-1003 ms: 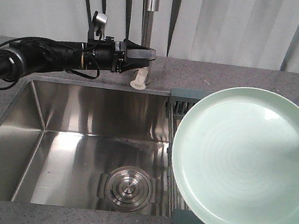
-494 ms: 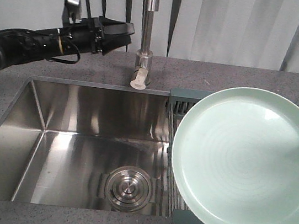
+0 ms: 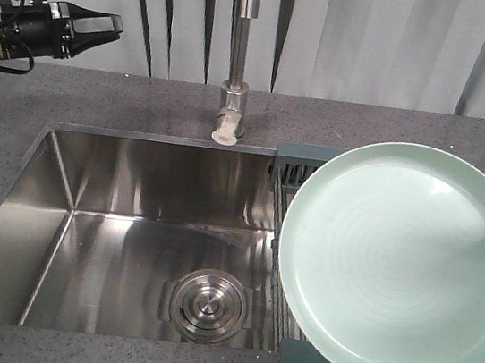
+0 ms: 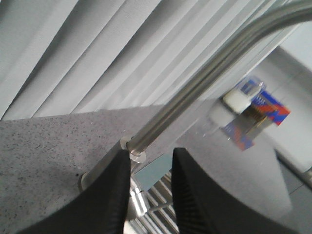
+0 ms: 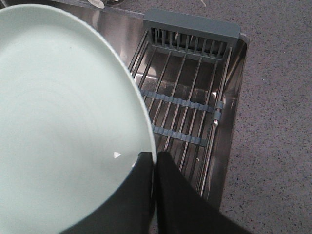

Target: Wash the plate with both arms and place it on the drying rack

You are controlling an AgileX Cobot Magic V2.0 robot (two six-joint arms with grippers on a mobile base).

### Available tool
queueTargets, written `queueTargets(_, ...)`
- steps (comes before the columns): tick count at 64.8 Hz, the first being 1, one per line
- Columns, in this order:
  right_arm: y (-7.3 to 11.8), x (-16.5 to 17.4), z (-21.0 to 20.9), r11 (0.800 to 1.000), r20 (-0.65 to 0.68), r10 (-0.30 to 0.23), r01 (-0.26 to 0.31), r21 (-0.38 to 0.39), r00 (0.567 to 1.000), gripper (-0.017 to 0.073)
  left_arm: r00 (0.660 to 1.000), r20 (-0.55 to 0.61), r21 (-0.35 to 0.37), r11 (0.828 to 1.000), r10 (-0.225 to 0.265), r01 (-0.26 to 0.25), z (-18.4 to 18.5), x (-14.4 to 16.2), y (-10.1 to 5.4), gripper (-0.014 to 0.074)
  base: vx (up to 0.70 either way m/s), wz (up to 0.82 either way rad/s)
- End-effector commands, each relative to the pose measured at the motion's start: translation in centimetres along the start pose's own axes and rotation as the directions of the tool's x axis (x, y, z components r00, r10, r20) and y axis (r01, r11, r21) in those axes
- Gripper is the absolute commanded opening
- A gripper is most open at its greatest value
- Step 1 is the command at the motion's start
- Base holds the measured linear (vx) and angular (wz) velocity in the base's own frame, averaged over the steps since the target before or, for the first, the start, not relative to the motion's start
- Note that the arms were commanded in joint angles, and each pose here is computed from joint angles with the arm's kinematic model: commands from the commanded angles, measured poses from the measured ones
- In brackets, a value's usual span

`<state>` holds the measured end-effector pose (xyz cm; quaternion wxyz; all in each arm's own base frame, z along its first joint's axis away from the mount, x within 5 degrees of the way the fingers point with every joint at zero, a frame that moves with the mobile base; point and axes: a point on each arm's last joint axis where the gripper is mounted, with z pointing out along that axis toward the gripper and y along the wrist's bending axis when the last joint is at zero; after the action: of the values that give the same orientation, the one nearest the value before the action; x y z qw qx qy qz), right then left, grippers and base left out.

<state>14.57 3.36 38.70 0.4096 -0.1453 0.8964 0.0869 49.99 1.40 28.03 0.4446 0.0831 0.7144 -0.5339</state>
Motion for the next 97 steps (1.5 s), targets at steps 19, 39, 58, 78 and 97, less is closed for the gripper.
queueTargets(19, 0.0, -1.1, -0.8, 1.000, 0.091, 0.002, -0.003, 0.013, 0.996, -0.0006, 0.894, -0.213, 0.086, 0.920, 0.393, -0.383, -3.8, -3.3, -14.8, 0.0042, 0.00, 0.00)
queueTargets(39, -0.1, -1.1, -0.8, 1.000, 0.089, -0.002, 0.001, 0.019, 0.996, -0.0006, 0.895, -0.210, 0.075, 0.919, 0.393, -0.386, -6.1, -1.7, -19.7, -0.0008, 0.00, 0.00)
queueTargets(58, -0.1, -1.0, -0.8, 1.000, 0.088, -0.004, 0.002, 0.020, 0.996, -0.0006, 0.948, -0.285, 0.017, 0.990, 0.139, -0.140, -9.0, 7.1, -19.5, -0.0008, 0.00, 0.00)
queueTargets(78, -0.1, -1.0, -0.8, 1.000, 0.084, -0.003, 0.001, 0.019, 0.996, -0.0006, 0.942, -0.294, 0.011, 0.986, 0.161, -0.165, -11.3, 13.8, -22.7, -0.0008, 0.00, 0.00)
queueTargets(97, -0.2, -0.6, -0.8, 0.999, 0.036, -0.019, 0.018, 0.033, 0.999, -0.0006, 0.970, -0.184, -0.153, 0.970, 0.158, -0.187, -14.2, 16.9, -25.2, -0.0008, 0.00, 0.00)
